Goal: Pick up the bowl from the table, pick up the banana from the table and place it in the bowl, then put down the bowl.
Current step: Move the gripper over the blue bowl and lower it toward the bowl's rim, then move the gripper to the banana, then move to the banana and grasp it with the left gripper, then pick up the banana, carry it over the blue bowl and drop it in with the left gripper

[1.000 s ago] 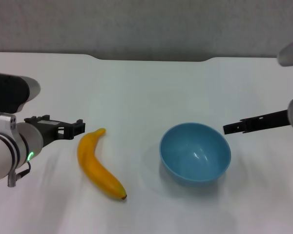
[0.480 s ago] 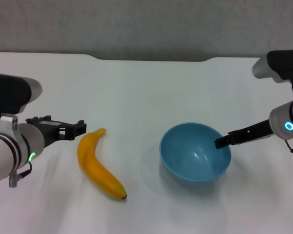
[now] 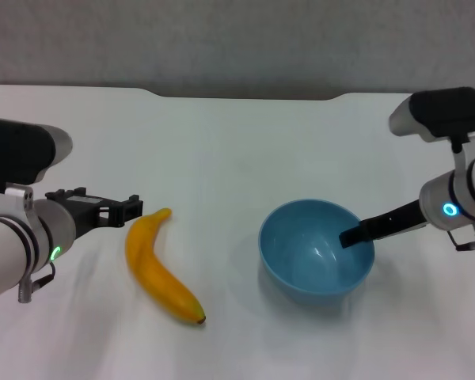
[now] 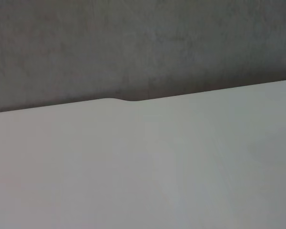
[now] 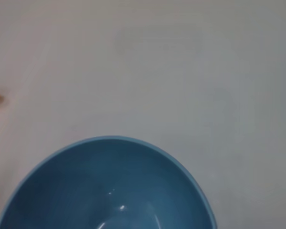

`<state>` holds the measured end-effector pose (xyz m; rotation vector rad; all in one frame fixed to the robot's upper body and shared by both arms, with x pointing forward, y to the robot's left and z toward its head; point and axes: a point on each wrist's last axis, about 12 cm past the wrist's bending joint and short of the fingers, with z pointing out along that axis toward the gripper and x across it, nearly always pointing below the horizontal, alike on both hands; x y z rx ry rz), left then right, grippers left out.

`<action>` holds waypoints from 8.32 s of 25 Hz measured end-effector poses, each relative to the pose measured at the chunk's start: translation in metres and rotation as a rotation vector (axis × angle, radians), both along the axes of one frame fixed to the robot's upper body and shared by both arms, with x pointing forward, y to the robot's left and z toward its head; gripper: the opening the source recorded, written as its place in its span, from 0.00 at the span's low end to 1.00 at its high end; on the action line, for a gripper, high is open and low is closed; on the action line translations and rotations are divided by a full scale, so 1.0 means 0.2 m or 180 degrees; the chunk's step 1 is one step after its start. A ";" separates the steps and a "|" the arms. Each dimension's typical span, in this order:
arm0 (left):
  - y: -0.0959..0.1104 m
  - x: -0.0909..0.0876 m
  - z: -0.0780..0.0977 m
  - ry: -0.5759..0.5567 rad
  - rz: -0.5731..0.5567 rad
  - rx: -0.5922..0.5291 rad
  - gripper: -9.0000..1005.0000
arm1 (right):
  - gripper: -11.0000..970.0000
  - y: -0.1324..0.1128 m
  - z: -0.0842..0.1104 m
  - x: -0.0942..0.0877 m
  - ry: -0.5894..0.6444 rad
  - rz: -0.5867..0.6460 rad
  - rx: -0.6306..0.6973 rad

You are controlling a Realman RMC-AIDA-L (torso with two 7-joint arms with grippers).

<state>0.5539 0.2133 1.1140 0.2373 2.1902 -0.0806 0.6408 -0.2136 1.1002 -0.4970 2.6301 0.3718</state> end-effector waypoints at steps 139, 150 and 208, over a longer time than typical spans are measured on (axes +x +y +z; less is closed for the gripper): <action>-0.05 0.08 -0.31 0.1034 0.0518 -0.0751 0.83 | 0.09 -0.10 0.15 -0.18 -0.1107 -0.0137 0.0321; -0.04 0.08 -0.30 0.0991 0.0511 -0.0776 0.57 | 0.10 -0.11 0.14 -0.19 -0.1100 -0.0162 0.0319; -0.31 -0.07 0.20 -0.0116 -0.0463 -0.1406 0.53 | 0.13 0.29 -0.02 -0.14 -0.0608 0.0243 0.0944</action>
